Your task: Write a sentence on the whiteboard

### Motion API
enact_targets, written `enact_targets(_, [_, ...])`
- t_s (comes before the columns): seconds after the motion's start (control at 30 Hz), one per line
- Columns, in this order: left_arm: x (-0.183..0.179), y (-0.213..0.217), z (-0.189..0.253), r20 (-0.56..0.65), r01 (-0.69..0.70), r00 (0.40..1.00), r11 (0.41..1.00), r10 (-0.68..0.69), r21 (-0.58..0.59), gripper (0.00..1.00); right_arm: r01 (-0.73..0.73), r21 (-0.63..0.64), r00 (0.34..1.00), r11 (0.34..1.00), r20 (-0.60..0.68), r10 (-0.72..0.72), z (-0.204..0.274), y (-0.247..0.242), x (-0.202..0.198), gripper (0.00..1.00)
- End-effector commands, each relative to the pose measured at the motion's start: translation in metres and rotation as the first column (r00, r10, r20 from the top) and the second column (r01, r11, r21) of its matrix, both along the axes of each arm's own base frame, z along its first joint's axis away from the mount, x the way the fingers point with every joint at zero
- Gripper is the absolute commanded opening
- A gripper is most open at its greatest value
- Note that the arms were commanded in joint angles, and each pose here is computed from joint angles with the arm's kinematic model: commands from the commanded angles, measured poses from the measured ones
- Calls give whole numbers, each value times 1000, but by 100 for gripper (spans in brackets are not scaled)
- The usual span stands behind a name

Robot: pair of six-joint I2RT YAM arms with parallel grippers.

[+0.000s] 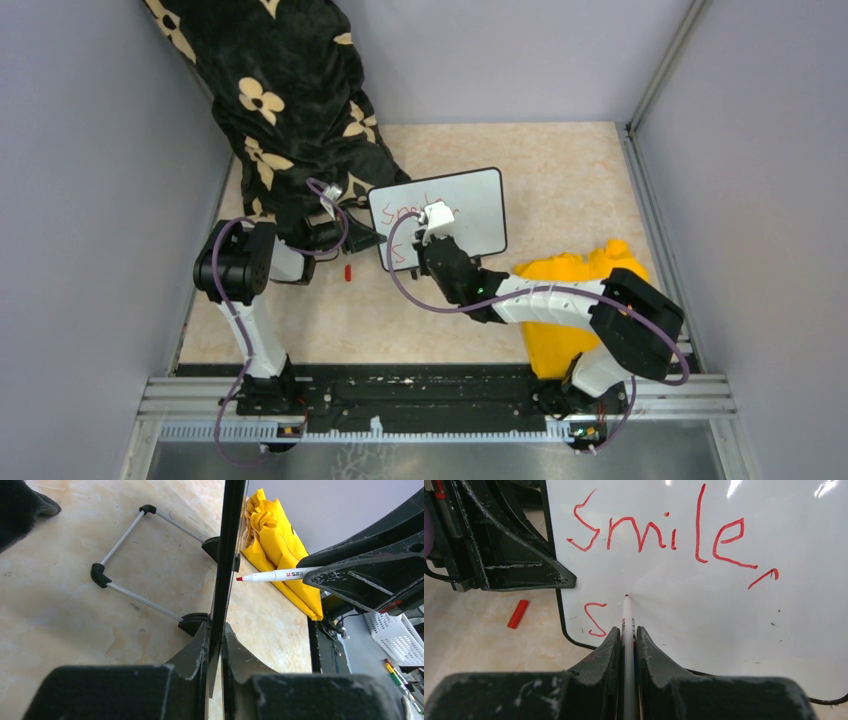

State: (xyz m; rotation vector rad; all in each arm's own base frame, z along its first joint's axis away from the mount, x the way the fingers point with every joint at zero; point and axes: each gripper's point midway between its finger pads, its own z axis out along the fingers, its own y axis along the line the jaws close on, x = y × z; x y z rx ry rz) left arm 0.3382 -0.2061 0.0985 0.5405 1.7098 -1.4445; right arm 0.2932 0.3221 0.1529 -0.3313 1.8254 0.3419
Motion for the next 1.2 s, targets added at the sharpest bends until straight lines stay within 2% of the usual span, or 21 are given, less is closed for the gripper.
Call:
enact_targets(0.0, [-2, -1, -16, -77, -6, 997, 1000, 7, 17, 0, -25, 68, 999, 997, 47, 22, 27, 13, 5, 0])
enact_targets(0.6, [-2, -1, -17, -82, -4, 997, 1000, 6, 17, 0, -67, 54, 998, 996, 24, 66, 13, 23, 4, 0])
enact_targets(1.17, [-2, -1, -17, -81, -6, 997, 1000, 7, 18, 0, -43, -4, 998, 999, -49, 43, -24, 6, -6, 0])
